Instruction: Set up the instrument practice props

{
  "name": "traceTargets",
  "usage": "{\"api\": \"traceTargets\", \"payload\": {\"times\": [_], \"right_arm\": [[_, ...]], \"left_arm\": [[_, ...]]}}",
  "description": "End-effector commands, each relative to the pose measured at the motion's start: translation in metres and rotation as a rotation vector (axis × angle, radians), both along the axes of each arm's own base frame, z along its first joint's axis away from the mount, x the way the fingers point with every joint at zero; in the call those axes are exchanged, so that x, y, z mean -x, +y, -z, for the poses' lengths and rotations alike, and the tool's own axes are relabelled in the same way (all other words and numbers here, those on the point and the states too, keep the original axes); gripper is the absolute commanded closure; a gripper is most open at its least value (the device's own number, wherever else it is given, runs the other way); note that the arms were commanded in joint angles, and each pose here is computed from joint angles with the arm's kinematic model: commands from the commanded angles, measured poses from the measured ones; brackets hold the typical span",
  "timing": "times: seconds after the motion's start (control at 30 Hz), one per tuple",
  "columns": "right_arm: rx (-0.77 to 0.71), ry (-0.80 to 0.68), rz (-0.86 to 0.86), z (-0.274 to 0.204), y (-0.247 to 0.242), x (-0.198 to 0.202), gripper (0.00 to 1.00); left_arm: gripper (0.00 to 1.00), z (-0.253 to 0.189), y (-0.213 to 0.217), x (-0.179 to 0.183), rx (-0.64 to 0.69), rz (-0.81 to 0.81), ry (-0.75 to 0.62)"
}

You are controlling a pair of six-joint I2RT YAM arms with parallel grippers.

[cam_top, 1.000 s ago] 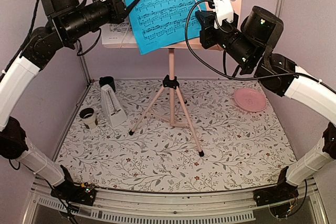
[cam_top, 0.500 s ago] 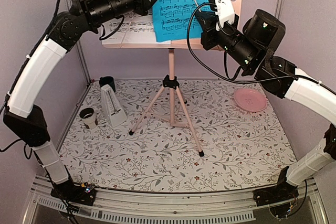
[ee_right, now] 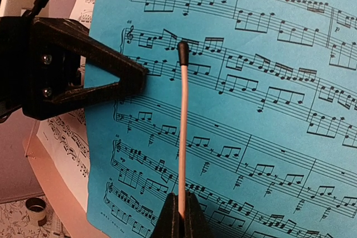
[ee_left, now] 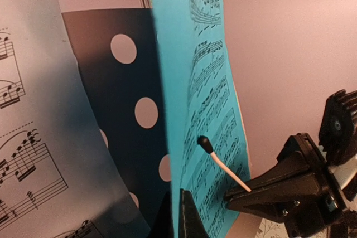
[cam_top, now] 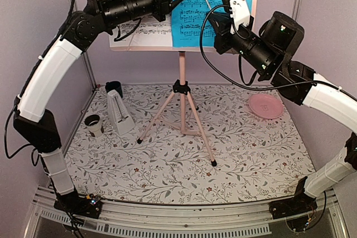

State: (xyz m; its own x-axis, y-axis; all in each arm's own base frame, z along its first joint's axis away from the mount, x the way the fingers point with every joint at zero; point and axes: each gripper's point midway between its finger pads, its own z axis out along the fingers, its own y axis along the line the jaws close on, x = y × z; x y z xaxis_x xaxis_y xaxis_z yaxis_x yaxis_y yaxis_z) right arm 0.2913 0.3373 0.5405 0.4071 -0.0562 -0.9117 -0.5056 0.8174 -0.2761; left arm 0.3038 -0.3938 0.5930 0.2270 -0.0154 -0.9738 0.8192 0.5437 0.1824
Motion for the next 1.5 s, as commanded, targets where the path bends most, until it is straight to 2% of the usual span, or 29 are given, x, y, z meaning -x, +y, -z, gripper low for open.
{"api": "traceTargets", "payload": {"times": [0.0,0.57,0.63,0.77,1.0,1.23,1.47], "right_arm": [[-0.039,-0.031,-0.034,-0.014,-0.007,0.011,1.0],[-0.043,-0.025,-0.045,-0.012,-0.008,0.011,1.0],[-0.043,-0.022,-0.044,-0.011,-0.009,0.01,0.96],[-0.054,-0.018,-0.042,-0.013,-0.012,0.011,0.88],[-0.07,-0.006,-0.032,-0.014,-0.015,0.011,0.76],[-0.082,0.009,-0.016,-0.014,-0.02,0.01,0.75],[-0.091,0.019,-0.005,-0.013,-0.025,0.01,0.75]], "left_arm": [[1.0,-0.005,-0.002,0.0,0.003,0.031,-0.033],[1.0,0.0,-0.013,0.0,-0.002,0.068,-0.028],[0.99,0.001,-0.013,0.0,-0.002,0.063,-0.028],[0.82,-0.003,-0.009,0.002,0.0,0.048,-0.034],[0.61,-0.014,0.003,0.009,0.013,0.013,-0.046],[0.42,-0.022,0.016,0.02,0.011,-0.028,-0.066],[0.27,-0.03,0.041,0.033,0.02,-0.066,-0.075]]}}
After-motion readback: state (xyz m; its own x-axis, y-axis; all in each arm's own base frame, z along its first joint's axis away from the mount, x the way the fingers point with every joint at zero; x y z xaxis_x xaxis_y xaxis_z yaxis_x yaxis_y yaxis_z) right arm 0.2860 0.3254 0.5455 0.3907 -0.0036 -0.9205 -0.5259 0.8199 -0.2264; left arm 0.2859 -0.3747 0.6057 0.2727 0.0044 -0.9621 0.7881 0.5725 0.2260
